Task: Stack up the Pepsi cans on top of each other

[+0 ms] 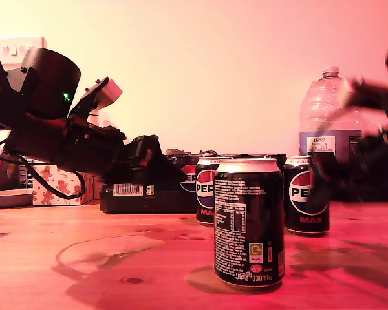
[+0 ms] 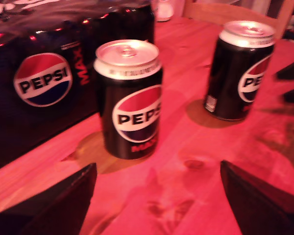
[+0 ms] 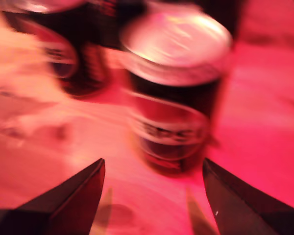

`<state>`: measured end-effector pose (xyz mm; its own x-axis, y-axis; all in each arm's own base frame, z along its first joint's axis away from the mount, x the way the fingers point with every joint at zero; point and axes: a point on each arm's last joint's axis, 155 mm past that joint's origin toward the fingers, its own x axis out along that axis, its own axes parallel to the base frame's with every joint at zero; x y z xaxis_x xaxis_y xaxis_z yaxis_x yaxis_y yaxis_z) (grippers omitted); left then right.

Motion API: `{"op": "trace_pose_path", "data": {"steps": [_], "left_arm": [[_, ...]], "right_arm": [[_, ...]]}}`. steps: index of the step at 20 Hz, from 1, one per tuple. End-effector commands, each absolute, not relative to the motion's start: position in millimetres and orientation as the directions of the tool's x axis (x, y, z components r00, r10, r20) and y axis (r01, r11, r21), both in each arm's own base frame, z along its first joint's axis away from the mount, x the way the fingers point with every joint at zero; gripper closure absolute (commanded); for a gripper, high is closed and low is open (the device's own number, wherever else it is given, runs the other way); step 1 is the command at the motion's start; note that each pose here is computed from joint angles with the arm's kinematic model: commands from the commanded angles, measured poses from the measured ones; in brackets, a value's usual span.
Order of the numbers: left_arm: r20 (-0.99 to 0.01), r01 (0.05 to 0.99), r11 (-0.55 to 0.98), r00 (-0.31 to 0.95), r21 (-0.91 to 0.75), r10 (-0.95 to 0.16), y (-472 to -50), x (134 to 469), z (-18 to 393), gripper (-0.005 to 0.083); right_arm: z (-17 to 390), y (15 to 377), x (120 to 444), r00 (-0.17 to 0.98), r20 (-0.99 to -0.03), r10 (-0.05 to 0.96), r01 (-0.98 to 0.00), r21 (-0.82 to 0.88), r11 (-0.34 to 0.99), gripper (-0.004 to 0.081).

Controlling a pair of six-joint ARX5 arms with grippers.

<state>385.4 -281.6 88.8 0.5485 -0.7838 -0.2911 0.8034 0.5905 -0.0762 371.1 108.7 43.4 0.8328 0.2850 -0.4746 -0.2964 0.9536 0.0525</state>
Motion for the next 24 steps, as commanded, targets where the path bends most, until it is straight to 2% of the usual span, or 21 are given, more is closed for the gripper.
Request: {"op": "trace_pose_path", "data": {"steps": [1,4,6,14,18,24], "left_arm": [[-0.298,0.809,0.581,0.535,-0.088,-0.790,-284.4,384.9,83.6,0.0044],[-0.300,0.811,0.578,0.531,-0.091,-0.793,-284.8,384.0,83.0,0.0044],[-0.300,0.811,0.577,0.531,-0.090,-0.793,-284.8,384.0,83.0,0.0044],[-0.304,0.811,0.578,0.530,-0.092,-0.792,-284.6,383.8,82.0,0.0044],[-0.301,0.811,0.578,0.531,-0.090,-0.792,-284.7,384.0,82.7,0.0044],[-0.298,0.814,0.576,0.531,-0.082,-0.793,-284.9,384.2,83.5,0.0044]], "right_arm": [[44.6,103.9,384.5,0.845,-0.461,0.270,-0.276,0.054,0.959,0.0198],[49.1,105.2,401.4,0.859,-0.431,0.275,-0.277,0.060,0.959,0.0198],[45.0,120.0,403.9,0.823,-0.451,0.345,-0.337,0.100,0.936,0.0200],[60.3,128.4,418.4,0.836,-0.423,0.350,-0.322,0.138,0.937,0.0194],[57.7,130.8,417.2,0.827,-0.437,0.354,-0.320,0.151,0.935,-0.0001],[57.5,124.0,420.6,0.841,-0.439,0.314,-0.282,0.139,0.949,-0.0019]]}}
